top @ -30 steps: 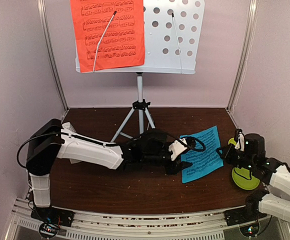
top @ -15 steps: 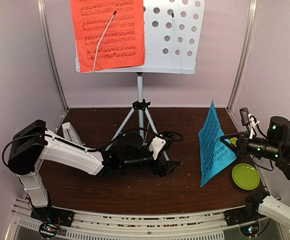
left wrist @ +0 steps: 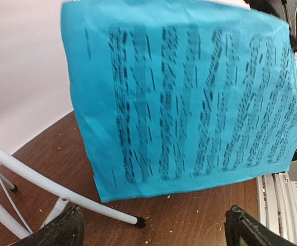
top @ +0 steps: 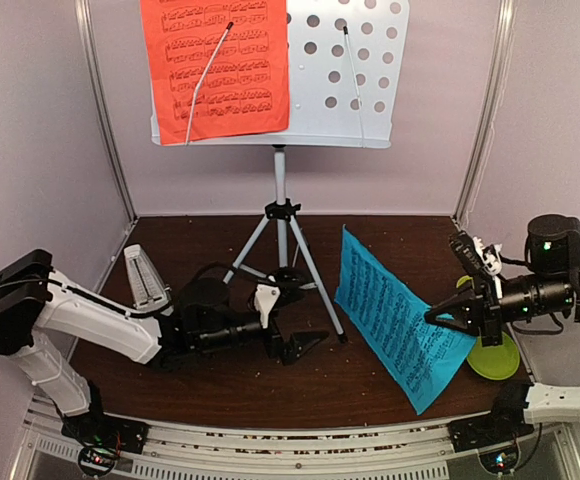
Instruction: Set up the instrument practice props
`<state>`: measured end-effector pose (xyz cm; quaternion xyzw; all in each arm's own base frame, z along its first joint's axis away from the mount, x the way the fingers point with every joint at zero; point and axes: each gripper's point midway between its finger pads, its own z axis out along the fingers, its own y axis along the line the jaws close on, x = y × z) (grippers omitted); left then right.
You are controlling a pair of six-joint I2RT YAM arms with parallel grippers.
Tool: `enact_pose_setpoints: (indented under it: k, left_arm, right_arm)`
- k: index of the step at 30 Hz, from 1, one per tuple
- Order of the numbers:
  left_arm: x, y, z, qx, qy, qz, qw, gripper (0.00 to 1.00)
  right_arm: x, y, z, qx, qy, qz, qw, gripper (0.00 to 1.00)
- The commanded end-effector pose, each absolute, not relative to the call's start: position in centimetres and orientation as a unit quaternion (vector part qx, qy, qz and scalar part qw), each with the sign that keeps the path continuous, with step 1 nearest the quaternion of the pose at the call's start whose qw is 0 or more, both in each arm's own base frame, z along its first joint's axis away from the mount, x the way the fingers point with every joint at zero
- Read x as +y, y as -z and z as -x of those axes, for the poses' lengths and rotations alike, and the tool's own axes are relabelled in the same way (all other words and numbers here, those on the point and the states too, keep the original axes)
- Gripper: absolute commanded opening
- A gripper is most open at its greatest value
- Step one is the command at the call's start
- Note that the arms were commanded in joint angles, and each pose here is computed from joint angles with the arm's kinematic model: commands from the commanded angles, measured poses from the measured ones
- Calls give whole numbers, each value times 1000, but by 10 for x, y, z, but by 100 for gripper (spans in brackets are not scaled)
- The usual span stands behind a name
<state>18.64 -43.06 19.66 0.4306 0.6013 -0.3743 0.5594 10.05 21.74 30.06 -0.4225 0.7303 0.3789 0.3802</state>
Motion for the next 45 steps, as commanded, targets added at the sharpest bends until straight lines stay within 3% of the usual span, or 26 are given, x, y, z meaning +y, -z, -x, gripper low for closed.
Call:
enact_pose_setpoints:
  k: [1,8,10,11,15,20,22,23,26,31,40,42,45]
  left_arm:
    - [-409,-233,-188,549,381,-439,600,98]
    - [-411,-235,-179,538,383,-479,578,97]
    - [-417,-241,-170,523,408,-491,565,90]
    - [-420,-243,-162,513,425,-501,552,83]
    - [-426,-256,-140,485,481,-516,516,37]
    - [-419,-257,-134,486,482,-521,511,2]
    - [-416,-255,-135,494,473,-523,509,0]
    - [-417,-257,-137,500,466,-526,507,0]
    - [-420,-247,-139,529,433,-556,473,0]
    - [-423,-242,-137,541,406,-591,439,0]
    - [-428,-250,-136,556,384,-608,417,0]
    - [-428,-252,-137,560,380,-609,413,0]
    - [-430,-257,-138,563,377,-609,412,0]
  right_arm:
    - [216,-292,-98,727,-312,478,382,0]
    - [219,-312,-89,690,-316,505,410,0]
    - [217,-317,-90,685,-314,503,423,0]
    - [216,-317,-91,684,-310,503,427,0]
    - [212,-312,-97,690,-293,498,436,0]
    - [206,-293,-110,701,-265,477,460,0]
    - [206,-288,-114,703,-259,470,466,0]
    - [206,-287,-118,707,-254,466,468,5]
    - [211,-285,-122,712,-246,469,461,46]
    - [232,-297,-129,703,-247,489,453,69]
    - [270,-298,-126,697,-225,542,413,69]
    - [275,-301,-129,699,-204,548,412,66]
    - [279,-301,-134,706,-171,551,411,52]
